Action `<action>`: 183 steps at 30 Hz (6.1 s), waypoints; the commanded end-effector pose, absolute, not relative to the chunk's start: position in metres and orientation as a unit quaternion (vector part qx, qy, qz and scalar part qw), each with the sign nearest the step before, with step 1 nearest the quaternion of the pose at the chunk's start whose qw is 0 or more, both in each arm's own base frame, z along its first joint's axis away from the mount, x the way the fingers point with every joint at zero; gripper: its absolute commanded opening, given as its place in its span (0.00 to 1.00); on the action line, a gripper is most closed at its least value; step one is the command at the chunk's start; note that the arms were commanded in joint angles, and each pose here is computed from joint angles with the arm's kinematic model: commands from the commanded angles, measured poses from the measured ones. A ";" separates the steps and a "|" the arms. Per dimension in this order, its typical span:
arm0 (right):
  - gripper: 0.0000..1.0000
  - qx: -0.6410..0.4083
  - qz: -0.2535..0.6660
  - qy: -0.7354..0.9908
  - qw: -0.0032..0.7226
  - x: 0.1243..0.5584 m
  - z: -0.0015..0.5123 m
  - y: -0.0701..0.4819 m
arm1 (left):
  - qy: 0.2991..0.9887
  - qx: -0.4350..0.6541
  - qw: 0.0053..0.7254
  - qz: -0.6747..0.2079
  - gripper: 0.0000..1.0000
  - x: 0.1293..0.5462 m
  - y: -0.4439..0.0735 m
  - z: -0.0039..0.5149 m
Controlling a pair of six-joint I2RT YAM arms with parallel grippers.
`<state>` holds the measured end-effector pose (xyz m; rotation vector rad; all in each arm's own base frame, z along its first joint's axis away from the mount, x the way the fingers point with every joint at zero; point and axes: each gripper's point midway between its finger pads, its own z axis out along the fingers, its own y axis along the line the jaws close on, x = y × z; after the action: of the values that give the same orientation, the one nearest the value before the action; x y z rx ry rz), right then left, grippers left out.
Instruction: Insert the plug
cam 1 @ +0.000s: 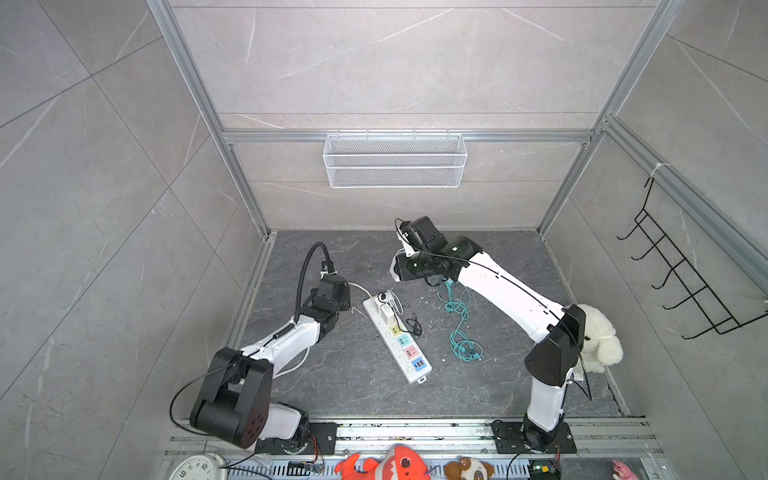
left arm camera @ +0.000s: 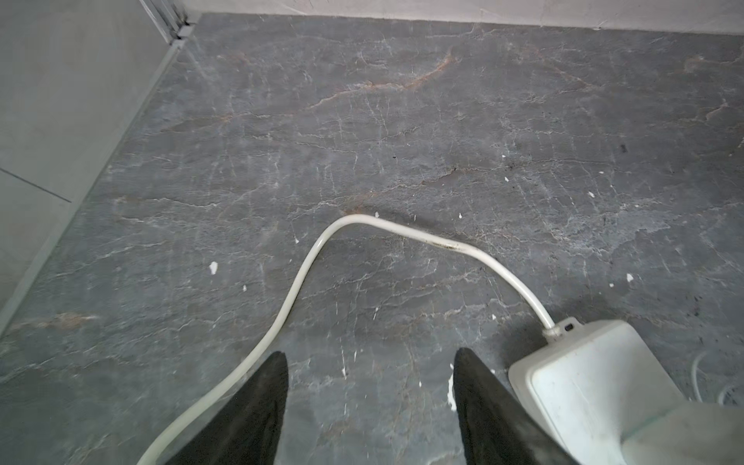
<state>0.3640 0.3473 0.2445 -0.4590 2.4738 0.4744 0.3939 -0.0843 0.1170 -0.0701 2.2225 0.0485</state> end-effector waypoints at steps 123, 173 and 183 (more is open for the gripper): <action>0.00 0.079 0.003 0.969 0.233 0.267 0.089 0.284 | 0.933 -0.022 0.298 -0.199 0.35 0.186 -0.151 -0.002; 0.00 0.079 -0.018 0.969 0.236 0.248 0.079 0.290 | 0.924 -0.020 0.320 -0.209 0.35 0.190 -0.151 0.007; 0.00 0.079 -0.026 0.976 0.202 0.244 0.057 0.296 | 0.921 -0.020 0.326 -0.211 0.35 0.190 -0.150 0.011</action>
<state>0.2519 0.2942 0.0810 0.2256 2.6418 -0.0309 0.2017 -0.1574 0.0249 -0.0896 2.3548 -0.5995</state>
